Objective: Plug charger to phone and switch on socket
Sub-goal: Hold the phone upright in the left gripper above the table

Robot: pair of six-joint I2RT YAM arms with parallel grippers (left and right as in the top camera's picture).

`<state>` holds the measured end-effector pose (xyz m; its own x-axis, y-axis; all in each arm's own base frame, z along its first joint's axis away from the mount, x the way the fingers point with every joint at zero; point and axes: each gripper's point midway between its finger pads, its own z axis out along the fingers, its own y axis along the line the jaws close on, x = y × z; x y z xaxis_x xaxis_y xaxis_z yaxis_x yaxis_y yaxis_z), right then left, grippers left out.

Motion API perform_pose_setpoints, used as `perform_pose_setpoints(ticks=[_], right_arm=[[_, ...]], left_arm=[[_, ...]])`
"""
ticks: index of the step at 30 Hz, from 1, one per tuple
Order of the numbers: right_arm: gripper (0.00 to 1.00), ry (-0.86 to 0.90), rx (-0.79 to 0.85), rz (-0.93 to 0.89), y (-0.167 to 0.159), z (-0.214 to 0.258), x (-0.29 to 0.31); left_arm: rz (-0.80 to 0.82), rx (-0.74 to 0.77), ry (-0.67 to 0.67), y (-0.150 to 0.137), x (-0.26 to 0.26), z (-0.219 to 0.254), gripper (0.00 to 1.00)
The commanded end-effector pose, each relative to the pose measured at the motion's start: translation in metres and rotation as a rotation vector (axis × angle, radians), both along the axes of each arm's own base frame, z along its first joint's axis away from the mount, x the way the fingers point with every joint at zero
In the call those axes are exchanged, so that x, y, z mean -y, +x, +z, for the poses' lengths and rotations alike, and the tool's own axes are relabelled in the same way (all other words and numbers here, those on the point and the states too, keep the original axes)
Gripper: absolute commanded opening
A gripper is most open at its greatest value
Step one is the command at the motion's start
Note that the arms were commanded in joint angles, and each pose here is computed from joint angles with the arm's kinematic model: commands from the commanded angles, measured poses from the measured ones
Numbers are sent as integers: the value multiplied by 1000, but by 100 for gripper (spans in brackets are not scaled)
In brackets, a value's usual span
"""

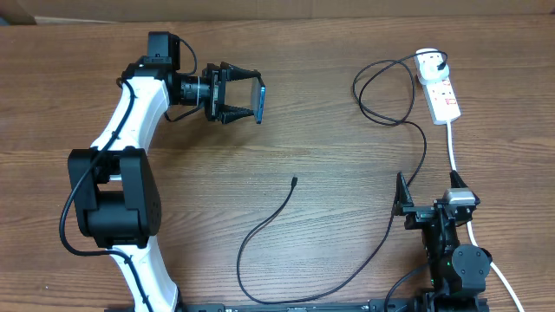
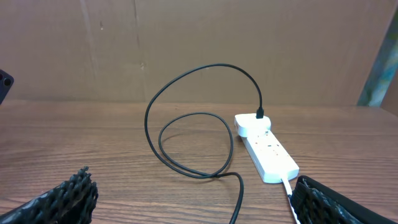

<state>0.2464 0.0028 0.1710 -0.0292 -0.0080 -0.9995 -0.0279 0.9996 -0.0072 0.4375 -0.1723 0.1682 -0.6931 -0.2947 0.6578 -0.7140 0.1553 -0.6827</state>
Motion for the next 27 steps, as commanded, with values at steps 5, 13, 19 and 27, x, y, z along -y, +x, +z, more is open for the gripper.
perform_pose_setpoints(ticks=[5,13,19,27], right_arm=[[100,-2,6,-13,0,-1,3],[100,-2,6,-13,0,-1,3],[100,-2,6,-13,0,-1,3],[100,-2,6,-13,0,-1,3]], left_arm=[[-11,57,-23,-1,4,29,66],[-11,58,-24,-1,4,29,66],[-11,57,-25,-1,4,29,66],[-18,64,-33,-2,5,30,66]])
